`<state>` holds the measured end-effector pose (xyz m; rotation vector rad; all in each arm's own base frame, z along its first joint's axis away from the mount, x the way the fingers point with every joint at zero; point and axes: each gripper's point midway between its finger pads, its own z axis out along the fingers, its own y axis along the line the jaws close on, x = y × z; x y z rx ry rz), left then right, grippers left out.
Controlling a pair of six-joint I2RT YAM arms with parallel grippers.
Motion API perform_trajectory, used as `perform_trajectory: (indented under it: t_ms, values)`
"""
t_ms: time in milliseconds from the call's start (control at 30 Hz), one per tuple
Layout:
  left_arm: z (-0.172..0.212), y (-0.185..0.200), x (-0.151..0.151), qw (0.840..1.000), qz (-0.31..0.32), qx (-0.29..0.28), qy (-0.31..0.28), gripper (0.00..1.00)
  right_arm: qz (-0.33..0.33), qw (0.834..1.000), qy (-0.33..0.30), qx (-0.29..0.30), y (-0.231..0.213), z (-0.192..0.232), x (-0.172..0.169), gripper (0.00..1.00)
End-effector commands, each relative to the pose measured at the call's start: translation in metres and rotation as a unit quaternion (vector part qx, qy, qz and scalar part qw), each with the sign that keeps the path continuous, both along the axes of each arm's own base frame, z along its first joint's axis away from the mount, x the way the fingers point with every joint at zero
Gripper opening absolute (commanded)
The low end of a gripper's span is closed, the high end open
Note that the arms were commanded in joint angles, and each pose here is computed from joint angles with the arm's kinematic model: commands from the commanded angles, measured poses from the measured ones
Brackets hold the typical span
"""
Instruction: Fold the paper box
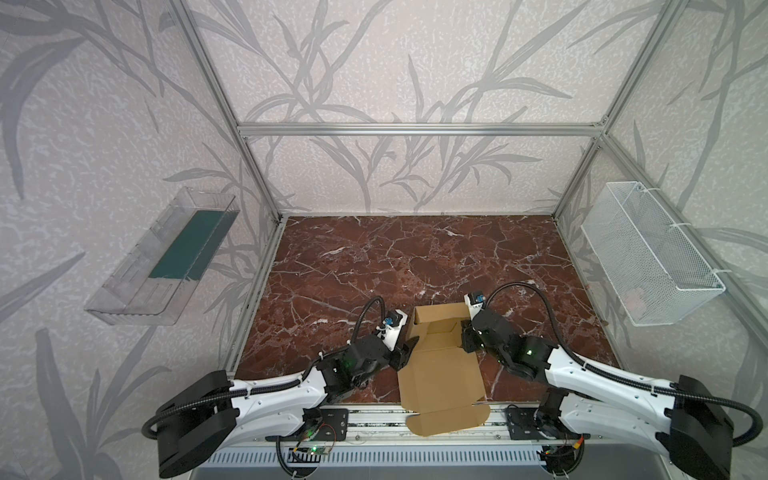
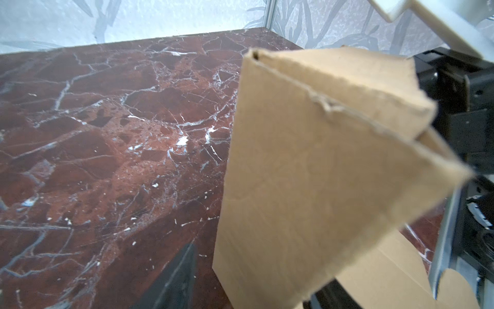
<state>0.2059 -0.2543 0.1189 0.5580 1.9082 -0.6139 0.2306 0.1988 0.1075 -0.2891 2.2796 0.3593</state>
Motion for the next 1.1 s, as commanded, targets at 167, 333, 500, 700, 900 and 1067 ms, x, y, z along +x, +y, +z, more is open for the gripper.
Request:
perform_trajectory:
  t_ms: [167,333,500,700,900,1067]
  values:
    - [0.011,0.003,0.02,0.998,0.062,0.01,-0.021,0.57,-0.008,1.0,0.013,0.006,0.0,0.003,-0.003,0.0]
    - [0.013,-0.004,0.026,0.997,0.072,0.029,-0.029,0.55,-0.012,1.0,0.018,0.001,0.001,0.002,-0.003,0.0]
    - [0.013,-0.01,0.029,0.996,0.077,0.042,-0.035,0.52,-0.016,1.0,0.019,0.002,0.001,0.005,-0.004,0.0]
    - [0.011,-0.013,0.03,0.993,0.088,0.065,-0.044,0.48,-0.016,1.0,0.023,0.001,0.002,0.007,-0.006,0.0]
    - [0.012,-0.017,0.029,0.988,0.103,0.092,-0.063,0.4,-0.017,1.0,0.025,0.001,0.004,0.008,-0.007,0.0]
    - [0.017,-0.018,0.03,0.983,0.12,0.111,-0.083,0.3,-0.016,1.0,0.023,-0.002,0.006,0.01,-0.008,0.0]
